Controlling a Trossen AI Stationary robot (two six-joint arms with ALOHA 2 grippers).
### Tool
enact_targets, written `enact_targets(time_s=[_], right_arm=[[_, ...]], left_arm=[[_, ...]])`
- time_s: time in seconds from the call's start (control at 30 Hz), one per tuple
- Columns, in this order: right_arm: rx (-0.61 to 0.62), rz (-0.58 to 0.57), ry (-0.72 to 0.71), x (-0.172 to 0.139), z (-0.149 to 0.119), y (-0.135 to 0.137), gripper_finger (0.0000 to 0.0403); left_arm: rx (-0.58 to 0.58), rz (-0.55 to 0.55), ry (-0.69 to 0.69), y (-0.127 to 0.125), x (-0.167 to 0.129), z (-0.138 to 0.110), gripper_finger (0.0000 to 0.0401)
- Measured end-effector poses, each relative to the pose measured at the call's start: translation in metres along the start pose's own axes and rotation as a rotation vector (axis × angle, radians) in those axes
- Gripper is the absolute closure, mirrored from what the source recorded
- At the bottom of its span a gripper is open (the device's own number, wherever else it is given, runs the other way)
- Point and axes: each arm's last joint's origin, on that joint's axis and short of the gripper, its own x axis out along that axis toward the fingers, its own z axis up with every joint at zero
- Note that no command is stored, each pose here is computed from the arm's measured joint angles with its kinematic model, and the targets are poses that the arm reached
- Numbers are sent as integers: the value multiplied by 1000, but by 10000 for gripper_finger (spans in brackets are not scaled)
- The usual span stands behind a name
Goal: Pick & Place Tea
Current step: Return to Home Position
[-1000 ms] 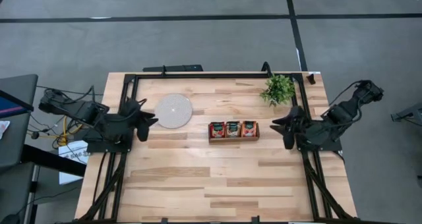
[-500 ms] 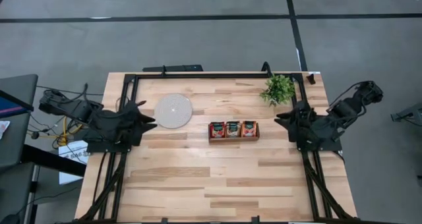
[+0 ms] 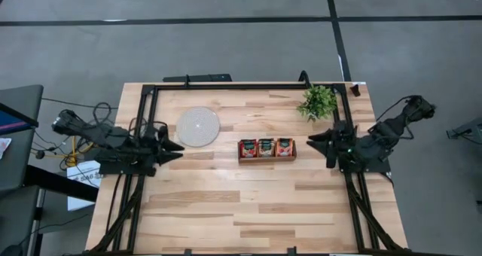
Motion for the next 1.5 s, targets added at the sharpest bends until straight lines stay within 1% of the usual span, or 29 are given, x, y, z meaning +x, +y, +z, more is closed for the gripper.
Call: enact_targets(time_s=[0.1, 0.17, 0.33, 0.5, 0.63, 0.73, 0.83, 0.97, 1.07, 1.13, 1.2, 1.3, 1.4, 1.5], right_arm=[[19, 71, -32, 9, -16, -3, 284], [45, 93, -57, 10, -22, -7, 284], [72, 106, -104, 7, -28, -22, 284], [57, 140, -215, 2, -29, -34, 284], [47, 152, -275, 3, -37, -43, 284], [51, 154, -271, 8, -48, -49, 284], [63, 170, -252, 13, -60, -52, 284], [69, 171, -230, 19, -71, -55, 284], [59, 222, -211, 19, -73, -55, 284], [45, 267, -206, 18, -72, -53, 284], [24, 288, -219, 16, -71, -53, 284], [-8, 280, -236, 16, -69, -52, 284], [-7, 273, -239, 16, -69, -53, 284], [-8, 267, -243, 16, -69, -53, 284]], left_arm=[[-3, -57, -52, 7, 6, -19, 272], [13, -90, -74, 10, 9, -28, 272], [74, -100, -93, 17, 12, -42, 272], [119, -126, -158, 16, 7, -37, 272], [149, -130, -193, 17, 4, -34, 272], [159, -137, -160, 20, 6, -35, 272], [142, -115, -113, 24, 9, -38, 272], [170, -110, -119, 29, 11, -36, 272], [204, -138, -149, 32, 9, -30, 272], [220, -156, -154, 34, 8, -28, 272], [230, -164, -147, 36, 8, -27, 272], [247, -169, -140, 41, 8, -25, 272], [251, -175, -106, 46, 8, -26, 272], [223, -164, -65, 50, 8, -28, 272]])
